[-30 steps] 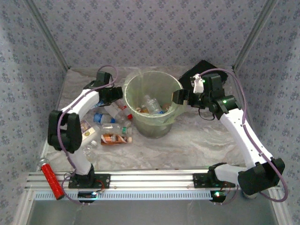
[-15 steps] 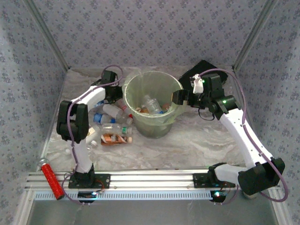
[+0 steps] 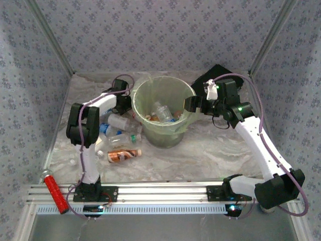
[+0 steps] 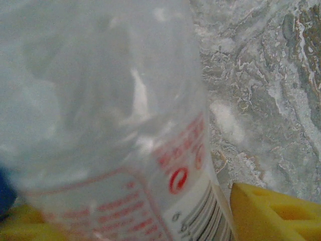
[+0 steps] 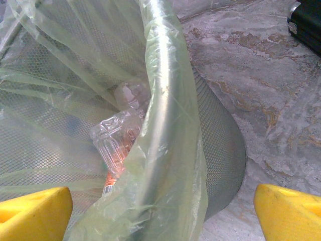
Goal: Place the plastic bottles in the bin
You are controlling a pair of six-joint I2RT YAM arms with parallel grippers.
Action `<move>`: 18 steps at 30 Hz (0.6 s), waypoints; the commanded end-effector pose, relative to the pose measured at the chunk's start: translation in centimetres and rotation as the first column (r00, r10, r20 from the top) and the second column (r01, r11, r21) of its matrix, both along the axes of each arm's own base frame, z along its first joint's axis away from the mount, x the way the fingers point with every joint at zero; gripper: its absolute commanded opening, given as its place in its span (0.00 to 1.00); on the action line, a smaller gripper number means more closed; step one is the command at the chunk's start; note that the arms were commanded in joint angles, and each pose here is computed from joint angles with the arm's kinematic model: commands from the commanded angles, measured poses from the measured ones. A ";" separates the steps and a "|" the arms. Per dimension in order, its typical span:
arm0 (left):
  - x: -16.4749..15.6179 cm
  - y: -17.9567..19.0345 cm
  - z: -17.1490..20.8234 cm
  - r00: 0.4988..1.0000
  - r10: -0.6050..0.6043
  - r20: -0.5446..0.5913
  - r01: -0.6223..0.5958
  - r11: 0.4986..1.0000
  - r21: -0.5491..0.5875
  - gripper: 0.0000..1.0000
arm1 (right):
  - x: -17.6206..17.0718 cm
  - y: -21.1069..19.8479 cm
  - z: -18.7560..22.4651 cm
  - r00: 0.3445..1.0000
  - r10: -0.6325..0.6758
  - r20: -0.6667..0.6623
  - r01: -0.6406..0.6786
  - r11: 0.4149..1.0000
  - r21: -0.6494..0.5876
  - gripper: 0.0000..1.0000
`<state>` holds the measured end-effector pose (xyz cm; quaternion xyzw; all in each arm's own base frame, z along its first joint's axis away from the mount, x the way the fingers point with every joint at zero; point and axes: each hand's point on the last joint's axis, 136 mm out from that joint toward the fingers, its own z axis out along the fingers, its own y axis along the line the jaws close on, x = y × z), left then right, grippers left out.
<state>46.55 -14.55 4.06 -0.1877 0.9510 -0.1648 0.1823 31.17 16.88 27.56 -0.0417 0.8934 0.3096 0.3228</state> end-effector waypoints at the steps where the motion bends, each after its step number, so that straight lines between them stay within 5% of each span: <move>1: 1.3 -0.7 1.4 0.999 0.000 0.039 0.001 1.000 -0.029 0.64 | -0.1 -0.1 0.3 1.000 0.007 0.016 -0.006 1.000 -0.021 0.95; 18: 0.8 3.5 15.3 0.952 0.048 0.302 -0.040 0.999 -0.032 0.53 | -0.1 0.0 0.5 1.000 0.005 0.019 -0.005 1.000 -0.018 0.95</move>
